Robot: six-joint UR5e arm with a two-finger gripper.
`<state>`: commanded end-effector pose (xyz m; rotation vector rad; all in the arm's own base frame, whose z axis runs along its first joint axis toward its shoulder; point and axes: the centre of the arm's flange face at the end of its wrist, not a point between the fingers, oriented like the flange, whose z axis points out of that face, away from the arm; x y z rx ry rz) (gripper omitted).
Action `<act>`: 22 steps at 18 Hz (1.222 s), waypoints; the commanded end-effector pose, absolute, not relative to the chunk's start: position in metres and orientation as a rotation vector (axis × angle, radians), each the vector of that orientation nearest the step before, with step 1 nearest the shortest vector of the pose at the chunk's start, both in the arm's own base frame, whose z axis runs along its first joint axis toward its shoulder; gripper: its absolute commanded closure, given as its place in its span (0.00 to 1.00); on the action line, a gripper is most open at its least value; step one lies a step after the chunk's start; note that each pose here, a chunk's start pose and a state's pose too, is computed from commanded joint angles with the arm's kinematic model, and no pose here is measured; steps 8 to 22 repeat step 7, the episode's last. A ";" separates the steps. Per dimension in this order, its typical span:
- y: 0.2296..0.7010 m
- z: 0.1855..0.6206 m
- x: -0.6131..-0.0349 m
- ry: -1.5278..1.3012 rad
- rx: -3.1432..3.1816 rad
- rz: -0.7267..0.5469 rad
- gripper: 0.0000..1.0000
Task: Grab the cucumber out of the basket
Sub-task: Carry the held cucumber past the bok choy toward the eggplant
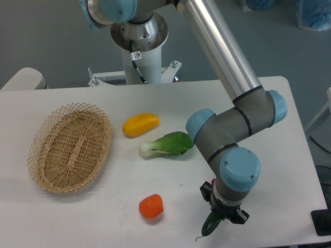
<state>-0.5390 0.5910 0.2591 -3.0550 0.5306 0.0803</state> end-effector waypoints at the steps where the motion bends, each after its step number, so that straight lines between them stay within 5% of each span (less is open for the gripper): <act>1: 0.591 0.258 -0.539 0.531 -3.056 0.078 0.81; 22: 0.592 0.257 -0.537 0.548 -3.079 0.098 0.81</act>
